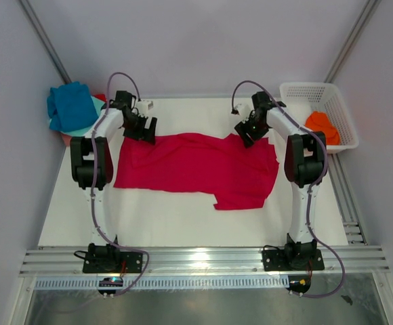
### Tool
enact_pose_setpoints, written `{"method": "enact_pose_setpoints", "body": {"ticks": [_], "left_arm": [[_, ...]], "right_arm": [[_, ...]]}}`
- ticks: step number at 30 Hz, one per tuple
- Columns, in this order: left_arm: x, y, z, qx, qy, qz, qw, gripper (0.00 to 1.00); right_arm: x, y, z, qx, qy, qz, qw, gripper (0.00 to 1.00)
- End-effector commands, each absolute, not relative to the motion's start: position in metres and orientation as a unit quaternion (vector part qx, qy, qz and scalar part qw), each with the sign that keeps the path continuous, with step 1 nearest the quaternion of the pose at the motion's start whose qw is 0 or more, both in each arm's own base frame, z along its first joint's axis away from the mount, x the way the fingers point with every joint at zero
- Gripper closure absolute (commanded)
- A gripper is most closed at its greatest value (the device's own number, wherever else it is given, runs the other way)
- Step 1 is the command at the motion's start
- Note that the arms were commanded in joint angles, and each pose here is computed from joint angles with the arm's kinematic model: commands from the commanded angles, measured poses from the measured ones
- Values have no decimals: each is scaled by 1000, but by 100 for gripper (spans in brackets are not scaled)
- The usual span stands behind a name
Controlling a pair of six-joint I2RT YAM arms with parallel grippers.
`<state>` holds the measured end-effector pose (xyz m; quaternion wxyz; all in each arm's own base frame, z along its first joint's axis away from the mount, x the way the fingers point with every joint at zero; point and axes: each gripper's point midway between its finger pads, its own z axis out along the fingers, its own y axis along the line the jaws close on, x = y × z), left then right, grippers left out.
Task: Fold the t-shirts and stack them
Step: Fold the tshirt
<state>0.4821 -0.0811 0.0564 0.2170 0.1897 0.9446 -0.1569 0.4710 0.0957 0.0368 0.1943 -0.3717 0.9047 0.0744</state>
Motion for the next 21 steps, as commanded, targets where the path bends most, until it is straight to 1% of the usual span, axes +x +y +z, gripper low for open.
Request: {"method": "enact_pose_setpoints", "body": {"ticks": [1,8,11,16,21], "left_arm": [[491,-82,86,194,933,-154,263,10],[492,-82,83,192,933,-155,263,10],[492,-82,82,191,933,-157,261,10],[491,-82,84,193,932,-157,263,10],[490,-81,83,192,932,-160,263,10]], "right_arm": [[508,82,90,-329,900,-2,284,35],[514,68,96,-277,910,-41,305,35],[514,56,97,-255,918,-72,294,35],[499,55,80,-252,933,-62,248,35],[497,50,74,-244,938,-71,237,35]]}}
